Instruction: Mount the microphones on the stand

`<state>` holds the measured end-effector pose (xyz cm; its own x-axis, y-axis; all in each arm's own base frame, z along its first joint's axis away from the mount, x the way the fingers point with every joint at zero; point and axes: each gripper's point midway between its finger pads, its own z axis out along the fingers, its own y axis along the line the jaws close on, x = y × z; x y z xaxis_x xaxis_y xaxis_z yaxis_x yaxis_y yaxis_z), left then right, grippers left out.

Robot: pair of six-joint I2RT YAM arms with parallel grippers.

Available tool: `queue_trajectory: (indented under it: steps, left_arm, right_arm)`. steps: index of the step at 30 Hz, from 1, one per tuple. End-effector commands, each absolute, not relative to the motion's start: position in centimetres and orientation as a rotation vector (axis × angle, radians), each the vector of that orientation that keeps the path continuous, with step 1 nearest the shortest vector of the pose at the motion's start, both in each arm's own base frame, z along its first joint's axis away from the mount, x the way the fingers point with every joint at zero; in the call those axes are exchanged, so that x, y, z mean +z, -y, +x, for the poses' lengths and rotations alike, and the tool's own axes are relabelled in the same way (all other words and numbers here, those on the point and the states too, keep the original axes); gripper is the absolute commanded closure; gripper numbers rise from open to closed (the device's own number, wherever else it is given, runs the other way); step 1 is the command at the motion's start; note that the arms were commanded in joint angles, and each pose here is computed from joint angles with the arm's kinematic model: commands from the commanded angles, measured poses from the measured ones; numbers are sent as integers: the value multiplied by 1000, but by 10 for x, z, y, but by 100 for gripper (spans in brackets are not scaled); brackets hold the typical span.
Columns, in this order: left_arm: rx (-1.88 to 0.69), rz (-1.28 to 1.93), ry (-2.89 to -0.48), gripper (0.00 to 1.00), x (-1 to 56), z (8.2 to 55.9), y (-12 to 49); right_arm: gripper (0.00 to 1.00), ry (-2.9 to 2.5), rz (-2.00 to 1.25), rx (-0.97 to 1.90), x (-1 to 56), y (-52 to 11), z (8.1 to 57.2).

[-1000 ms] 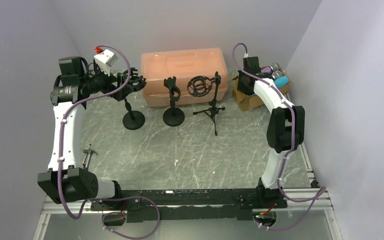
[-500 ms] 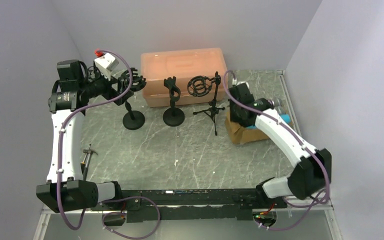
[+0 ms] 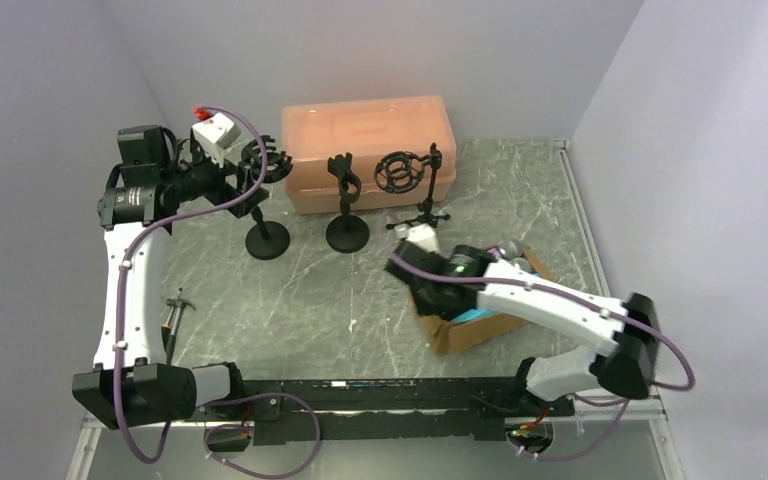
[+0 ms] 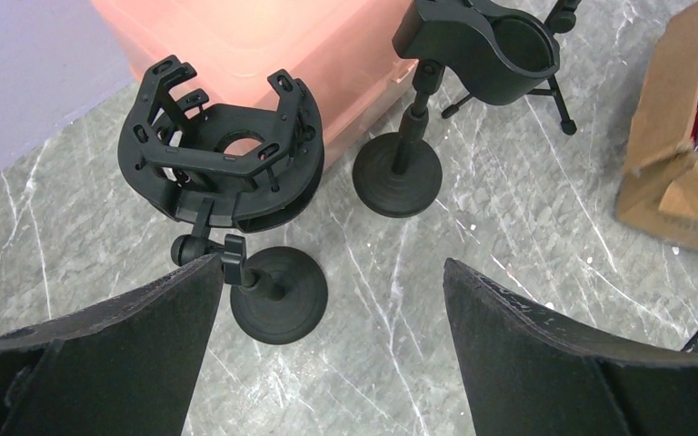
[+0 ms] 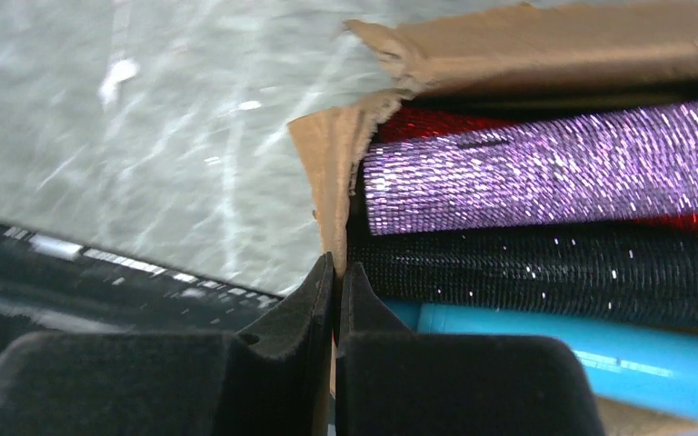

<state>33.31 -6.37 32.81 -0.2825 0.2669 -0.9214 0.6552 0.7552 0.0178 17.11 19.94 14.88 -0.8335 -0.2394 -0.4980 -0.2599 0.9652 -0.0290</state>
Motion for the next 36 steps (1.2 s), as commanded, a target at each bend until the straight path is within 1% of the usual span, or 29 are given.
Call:
queue_trajectory:
  steps: [1,5,8,11,14,16,17,19,21,22,23,26,27,29,32,36]
  left_arm:
    - [-431,731,-1827,4,340,325,67]
    - [-432,724,-1826,3,342,320,67]
    - [-419,726,-1837,3,340,313,66]
    - [-395,741,-1847,1,336,306,64]
    - [-378,755,-1854,1,331,298,63]
    - [-380,767,-1861,0,327,292,64]
    - [-387,774,-1863,0,324,289,65]
    - [-413,781,-1869,1,318,283,68]
    - [-457,792,-1882,0,308,278,73]
    - [-474,797,-1890,1,303,276,75]
    - [-488,799,-1898,1,298,274,77]
    - [-552,809,-1924,1,280,269,85]
    - [-572,813,-1931,1,275,266,88]
    - [-627,825,-1942,1,265,261,95]
    - [-688,849,-1967,1,246,254,106]
    - [-735,868,-1986,5,226,249,117]
  right_arm:
    - [100,-2498,-541,273,179,-296,157]
    - [100,-2328,-871,402,197,-386,140]
    - [100,-2198,-1115,422,201,-434,120]
    - [100,-2061,-1303,466,205,-467,98]
    - [100,-1988,-1376,506,210,-476,87]
    - [100,-1957,-1402,544,212,-471,82]
    - [95,-1944,-1409,554,213,-466,81]
    - [75,-1964,-1415,528,210,-449,81]
    - [59,-2001,-1399,493,207,-427,82]
    - [53,-2025,-1376,482,207,-415,83]
    - [51,-2054,-1358,474,204,-403,83]
    - [49,-2150,-1217,470,205,-369,89]
    - [50,-2182,-1146,485,208,-359,93]
    - [53,-2263,-987,515,213,-341,104]
    - [63,-2445,-707,495,196,-307,132]
    - [63,-2518,-540,602,179,-298,148]
